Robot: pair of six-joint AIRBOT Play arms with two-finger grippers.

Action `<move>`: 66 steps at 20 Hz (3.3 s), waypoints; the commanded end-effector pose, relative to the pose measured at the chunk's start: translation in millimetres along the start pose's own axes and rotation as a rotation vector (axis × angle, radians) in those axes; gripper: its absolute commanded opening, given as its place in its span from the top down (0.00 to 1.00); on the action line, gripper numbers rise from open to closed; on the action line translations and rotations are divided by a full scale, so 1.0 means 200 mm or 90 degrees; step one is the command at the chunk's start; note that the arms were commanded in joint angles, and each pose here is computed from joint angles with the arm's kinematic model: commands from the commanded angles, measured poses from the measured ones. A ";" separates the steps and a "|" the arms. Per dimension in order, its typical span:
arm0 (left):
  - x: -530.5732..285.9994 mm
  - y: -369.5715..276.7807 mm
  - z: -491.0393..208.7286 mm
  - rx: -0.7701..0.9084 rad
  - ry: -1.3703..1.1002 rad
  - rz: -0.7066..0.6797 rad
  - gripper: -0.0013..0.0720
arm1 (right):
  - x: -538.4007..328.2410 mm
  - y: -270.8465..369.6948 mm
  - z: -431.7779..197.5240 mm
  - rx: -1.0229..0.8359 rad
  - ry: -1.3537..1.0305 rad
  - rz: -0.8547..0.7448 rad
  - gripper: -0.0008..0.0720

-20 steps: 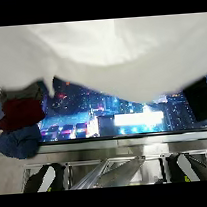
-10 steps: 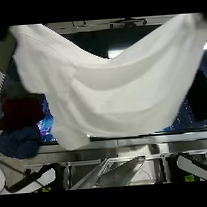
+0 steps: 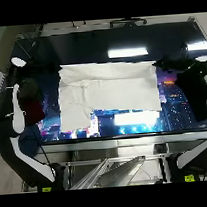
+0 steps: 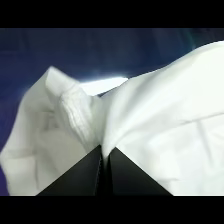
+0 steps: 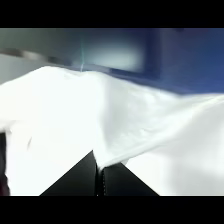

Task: Fold the shirts.

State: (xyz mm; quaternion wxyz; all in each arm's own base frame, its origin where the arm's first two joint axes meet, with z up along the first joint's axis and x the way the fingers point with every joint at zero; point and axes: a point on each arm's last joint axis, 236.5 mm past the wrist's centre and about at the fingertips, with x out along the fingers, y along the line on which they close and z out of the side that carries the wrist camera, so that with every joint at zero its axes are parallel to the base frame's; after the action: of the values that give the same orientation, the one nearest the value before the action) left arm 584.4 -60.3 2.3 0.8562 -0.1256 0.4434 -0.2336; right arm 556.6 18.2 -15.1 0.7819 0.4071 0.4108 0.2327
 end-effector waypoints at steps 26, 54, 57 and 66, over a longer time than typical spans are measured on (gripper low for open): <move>-0.26 0.06 0.21 0.007 -0.039 0.016 0.01 | -0.30 -0.09 0.09 -0.179 0.057 -0.198 0.32; 0.00 -0.23 -0.96 -0.165 0.343 -0.150 0.95 | -0.27 -0.42 -1.17 0.053 0.382 -0.261 0.33; 0.00 -0.28 -0.98 -0.154 0.363 -0.160 0.95 | -0.21 -0.31 -1.21 0.016 0.404 -0.222 0.93; -0.47 -0.57 -0.60 -0.159 0.202 -0.303 0.95 | -0.56 -0.03 -0.81 -0.074 0.221 -0.238 0.97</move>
State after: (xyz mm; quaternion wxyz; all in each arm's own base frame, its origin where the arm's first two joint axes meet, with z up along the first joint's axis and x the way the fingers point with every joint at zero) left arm 393.5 -104.4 -21.0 0.6423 -0.2501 0.6384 -0.3425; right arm 353.8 21.9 -64.2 0.7159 0.2280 0.6350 0.1797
